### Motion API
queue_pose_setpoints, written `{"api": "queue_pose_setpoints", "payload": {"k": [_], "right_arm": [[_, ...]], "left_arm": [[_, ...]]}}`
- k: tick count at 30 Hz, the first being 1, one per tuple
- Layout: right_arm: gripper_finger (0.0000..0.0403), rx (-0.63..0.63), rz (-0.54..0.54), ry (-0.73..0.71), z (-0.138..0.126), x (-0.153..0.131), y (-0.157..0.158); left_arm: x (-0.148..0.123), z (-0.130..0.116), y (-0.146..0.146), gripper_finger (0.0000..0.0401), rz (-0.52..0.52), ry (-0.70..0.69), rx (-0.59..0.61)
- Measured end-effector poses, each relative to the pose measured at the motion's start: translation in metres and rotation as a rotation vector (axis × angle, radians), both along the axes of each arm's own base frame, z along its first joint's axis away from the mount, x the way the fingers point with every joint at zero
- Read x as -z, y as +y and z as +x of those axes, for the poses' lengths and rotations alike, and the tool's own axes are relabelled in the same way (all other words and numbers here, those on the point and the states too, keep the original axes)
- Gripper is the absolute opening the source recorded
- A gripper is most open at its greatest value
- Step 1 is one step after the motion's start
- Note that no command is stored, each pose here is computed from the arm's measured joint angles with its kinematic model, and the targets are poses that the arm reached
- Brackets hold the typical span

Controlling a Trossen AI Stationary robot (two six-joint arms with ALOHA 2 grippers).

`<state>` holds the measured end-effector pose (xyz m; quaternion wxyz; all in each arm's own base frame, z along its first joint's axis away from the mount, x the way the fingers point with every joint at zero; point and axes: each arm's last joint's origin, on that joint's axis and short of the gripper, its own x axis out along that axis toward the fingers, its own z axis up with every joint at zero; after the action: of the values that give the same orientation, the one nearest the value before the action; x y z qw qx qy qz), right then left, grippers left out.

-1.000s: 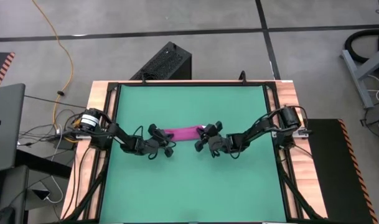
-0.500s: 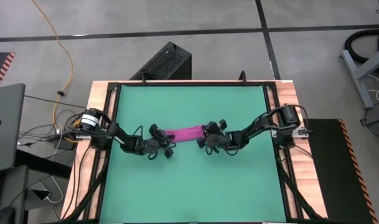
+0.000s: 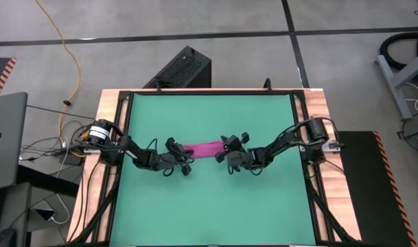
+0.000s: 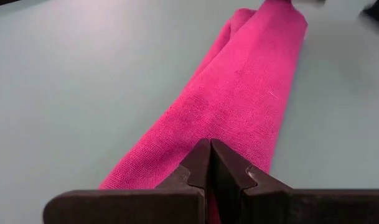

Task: Roll towel into tight, uniform cylinder
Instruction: Roll the pink towel

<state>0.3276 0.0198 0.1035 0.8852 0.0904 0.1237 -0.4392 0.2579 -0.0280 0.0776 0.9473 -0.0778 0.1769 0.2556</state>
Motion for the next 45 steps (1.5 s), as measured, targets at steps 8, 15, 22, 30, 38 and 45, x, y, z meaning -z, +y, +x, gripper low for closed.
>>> {"api": "queue_pose_setpoints", "payload": {"k": [8,15,22,30,38,45], "right_arm": [[0.0015,0.092,0.088,-0.051,0.007,0.048,-0.001],[0.0015,0.093,0.135,-0.052,0.008,0.055,-0.005],[0.0015,0.114,0.174,-0.012,0.002,0.060,-0.002],[0.0015,0.122,0.185,-0.004,0.000,0.062,-0.001],[0.0015,0.118,0.182,-0.005,0.001,0.062,-0.001],[0.0015,0.117,0.180,-0.005,0.001,0.062,-0.001]], "left_arm": [[0.000,0.000,0.000,0.0002,-0.008,-0.004,0.012],[-0.002,0.002,-0.003,0.0002,-0.040,-0.016,0.084],[-0.015,0.002,-0.003,0.0002,-0.012,-0.019,0.130],[-0.034,-0.005,0.001,0.0002,0.161,0.067,0.084],[-0.050,-0.009,-0.001,0.0002,-0.019,-0.015,0.140],[-0.043,-0.012,-0.031,0.0000,-0.120,-0.014,0.281]]}}
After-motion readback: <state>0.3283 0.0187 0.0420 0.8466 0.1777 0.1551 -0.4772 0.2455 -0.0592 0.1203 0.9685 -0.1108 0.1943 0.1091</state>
